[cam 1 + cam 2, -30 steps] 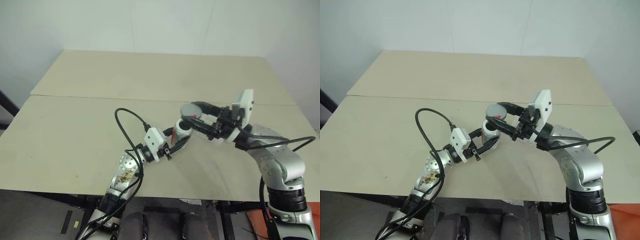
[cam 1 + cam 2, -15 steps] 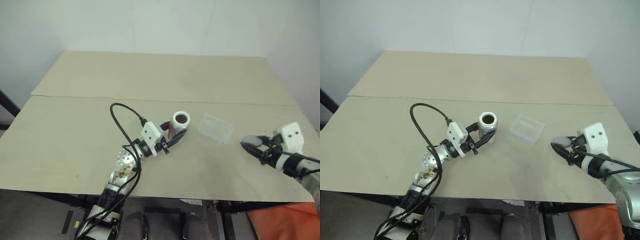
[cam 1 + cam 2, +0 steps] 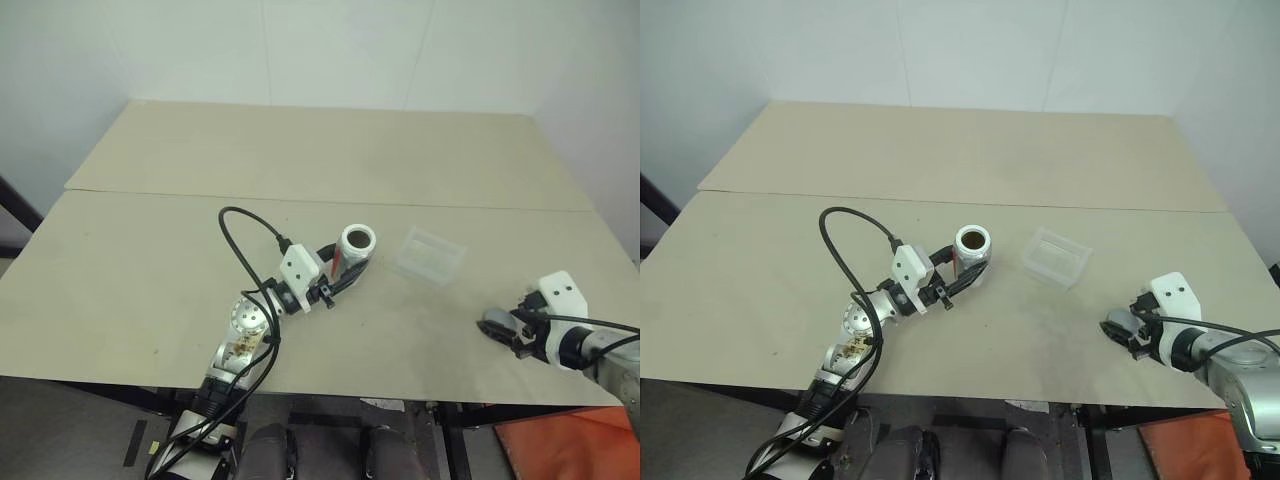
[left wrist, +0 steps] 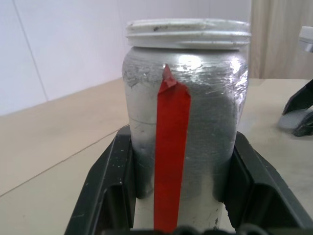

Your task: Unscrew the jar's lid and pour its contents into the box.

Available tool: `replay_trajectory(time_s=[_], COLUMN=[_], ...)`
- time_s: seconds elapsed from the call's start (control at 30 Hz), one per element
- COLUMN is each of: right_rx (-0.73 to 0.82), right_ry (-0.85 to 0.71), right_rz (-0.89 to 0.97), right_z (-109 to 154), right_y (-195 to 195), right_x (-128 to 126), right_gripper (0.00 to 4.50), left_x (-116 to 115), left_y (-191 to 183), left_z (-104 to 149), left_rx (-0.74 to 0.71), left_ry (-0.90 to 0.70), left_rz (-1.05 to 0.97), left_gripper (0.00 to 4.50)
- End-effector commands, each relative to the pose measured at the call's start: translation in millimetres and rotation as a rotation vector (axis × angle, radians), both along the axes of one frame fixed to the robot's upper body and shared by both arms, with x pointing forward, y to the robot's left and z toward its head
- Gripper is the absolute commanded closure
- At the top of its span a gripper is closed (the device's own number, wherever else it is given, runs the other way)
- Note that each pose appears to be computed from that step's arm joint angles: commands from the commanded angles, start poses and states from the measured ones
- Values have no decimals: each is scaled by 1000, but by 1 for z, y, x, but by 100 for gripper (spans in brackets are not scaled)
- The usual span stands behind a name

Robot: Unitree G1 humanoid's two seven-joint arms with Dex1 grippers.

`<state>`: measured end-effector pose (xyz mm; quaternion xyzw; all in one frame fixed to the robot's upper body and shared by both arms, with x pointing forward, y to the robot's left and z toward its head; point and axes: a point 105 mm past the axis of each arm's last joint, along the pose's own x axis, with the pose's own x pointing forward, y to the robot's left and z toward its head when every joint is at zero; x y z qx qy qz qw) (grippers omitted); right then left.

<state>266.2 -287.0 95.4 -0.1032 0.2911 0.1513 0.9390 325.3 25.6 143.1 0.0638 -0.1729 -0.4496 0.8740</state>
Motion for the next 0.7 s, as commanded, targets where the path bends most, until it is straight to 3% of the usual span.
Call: replay_trajectory(time_s=[0.03,0.27,0.37,0.47,0.6,0.7], right_rx=[-27,-94,-90,-105,-98,-80], right_ry=[-79,-237,-312,-353,-394,-425], right_rz=[-7,0,-10,-6,22,24], right_z=[27,64,76,79,82,85], right_y=[-7,1,6,12,24,30], right_x=[2,4,4,2,-5,-10], right_gripper=[2,2,2,2,2,2], left_x=[3,32,56,69,84,90], left_y=[-3,-25,-42,-57,-83,-95], left_z=[6,14,16,26,44,55], left_rx=[4,134,362,467,665,849], left_ry=[-31,-59,-188,-270,-494,-754], left_rz=[9,3,34,25,81,147], left_gripper=[257,257,257,257,257,257])
